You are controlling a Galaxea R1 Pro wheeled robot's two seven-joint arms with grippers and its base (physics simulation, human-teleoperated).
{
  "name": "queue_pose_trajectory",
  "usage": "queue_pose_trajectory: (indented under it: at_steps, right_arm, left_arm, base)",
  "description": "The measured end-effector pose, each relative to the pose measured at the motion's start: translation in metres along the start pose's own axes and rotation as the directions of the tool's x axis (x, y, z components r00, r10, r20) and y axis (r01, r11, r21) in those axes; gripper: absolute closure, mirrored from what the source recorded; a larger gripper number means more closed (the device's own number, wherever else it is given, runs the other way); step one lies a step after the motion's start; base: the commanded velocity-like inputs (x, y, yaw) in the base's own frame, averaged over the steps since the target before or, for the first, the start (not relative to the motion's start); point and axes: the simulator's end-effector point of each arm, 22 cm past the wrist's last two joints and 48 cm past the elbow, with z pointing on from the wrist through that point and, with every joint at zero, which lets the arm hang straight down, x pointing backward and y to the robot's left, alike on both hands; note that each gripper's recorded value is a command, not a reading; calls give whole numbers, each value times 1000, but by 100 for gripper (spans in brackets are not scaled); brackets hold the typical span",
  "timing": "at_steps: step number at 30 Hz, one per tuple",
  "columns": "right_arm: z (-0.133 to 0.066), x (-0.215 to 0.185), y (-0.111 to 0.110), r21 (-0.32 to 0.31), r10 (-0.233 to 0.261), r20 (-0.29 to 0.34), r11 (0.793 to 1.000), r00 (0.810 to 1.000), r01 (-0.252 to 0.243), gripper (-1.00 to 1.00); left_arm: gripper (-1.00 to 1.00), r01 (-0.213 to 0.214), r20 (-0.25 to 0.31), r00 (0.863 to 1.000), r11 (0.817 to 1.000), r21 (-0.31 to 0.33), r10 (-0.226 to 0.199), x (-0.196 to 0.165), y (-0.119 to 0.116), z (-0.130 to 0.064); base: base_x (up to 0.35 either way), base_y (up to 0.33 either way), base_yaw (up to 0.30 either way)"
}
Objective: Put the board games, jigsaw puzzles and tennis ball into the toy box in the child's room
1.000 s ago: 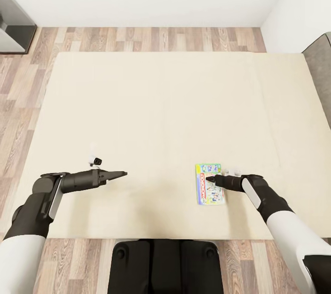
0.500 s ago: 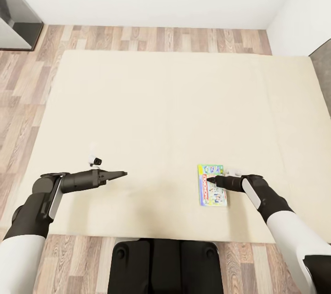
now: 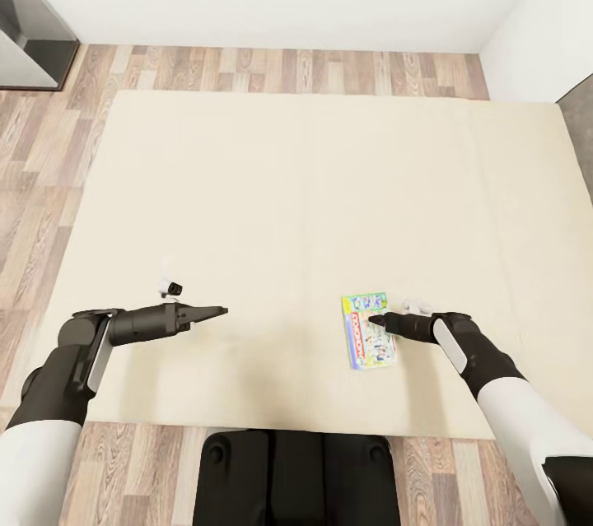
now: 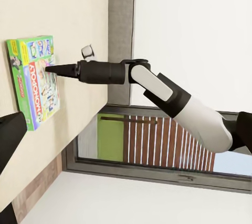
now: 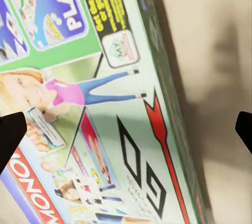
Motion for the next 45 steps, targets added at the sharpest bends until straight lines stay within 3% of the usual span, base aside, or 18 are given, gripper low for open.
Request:
queue_pose_trajectory:
  at_steps: [45]
  right_arm:
    - [0,1,0,1,-5,-2,1000,1000,5,-100]
  left_arm:
    - [-100,-1,-1,1000,1000,-3,1,0,0,-1]
  base:
    - [0,45,0]
